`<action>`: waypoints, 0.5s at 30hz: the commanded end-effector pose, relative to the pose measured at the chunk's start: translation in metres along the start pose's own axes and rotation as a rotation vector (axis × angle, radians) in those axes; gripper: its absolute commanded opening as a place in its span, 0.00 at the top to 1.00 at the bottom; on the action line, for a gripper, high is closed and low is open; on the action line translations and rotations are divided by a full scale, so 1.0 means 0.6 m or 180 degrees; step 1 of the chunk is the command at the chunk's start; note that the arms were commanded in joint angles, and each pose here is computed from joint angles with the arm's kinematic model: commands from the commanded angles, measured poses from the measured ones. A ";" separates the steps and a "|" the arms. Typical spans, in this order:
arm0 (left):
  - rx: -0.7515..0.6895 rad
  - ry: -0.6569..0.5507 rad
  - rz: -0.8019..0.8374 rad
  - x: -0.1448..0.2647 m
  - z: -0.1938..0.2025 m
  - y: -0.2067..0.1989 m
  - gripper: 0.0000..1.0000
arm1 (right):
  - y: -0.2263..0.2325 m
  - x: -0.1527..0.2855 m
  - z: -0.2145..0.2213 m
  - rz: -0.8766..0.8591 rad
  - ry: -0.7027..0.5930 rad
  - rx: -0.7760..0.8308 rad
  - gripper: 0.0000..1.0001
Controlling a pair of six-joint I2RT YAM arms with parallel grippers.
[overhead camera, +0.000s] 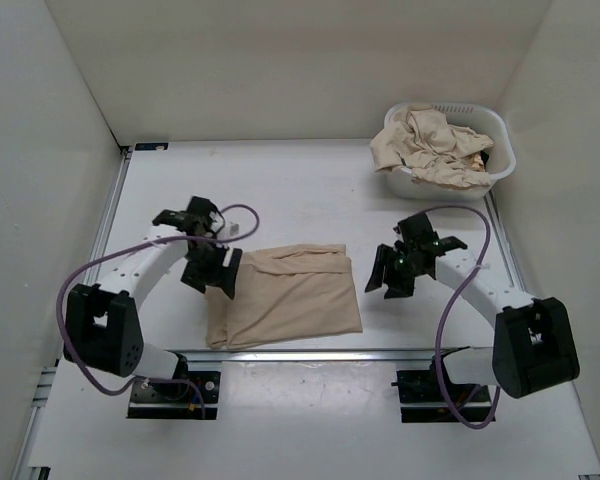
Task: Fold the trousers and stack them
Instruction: Fold the trousers
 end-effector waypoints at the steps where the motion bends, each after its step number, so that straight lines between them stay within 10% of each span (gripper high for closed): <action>1: 0.0464 -0.0099 -0.0083 0.000 -0.010 0.061 0.11 | 0.060 -0.001 -0.074 -0.0257 -0.0329 0.0067 0.38; 15: 0.0713 0.0161 0.1025 -0.111 -0.082 0.048 0.14 | 0.118 -0.132 -0.143 -0.0103 -0.0076 -0.0281 0.43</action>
Point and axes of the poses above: each gripper's point midway between its finger pads, its own x axis back along the fingers, its own y axis along the line the jaws close on, z = x × y, the point moved 4 cm from there along x, back along the fingers, and after that the axes turned 10 degrees about -x, right-handed, at the moved point
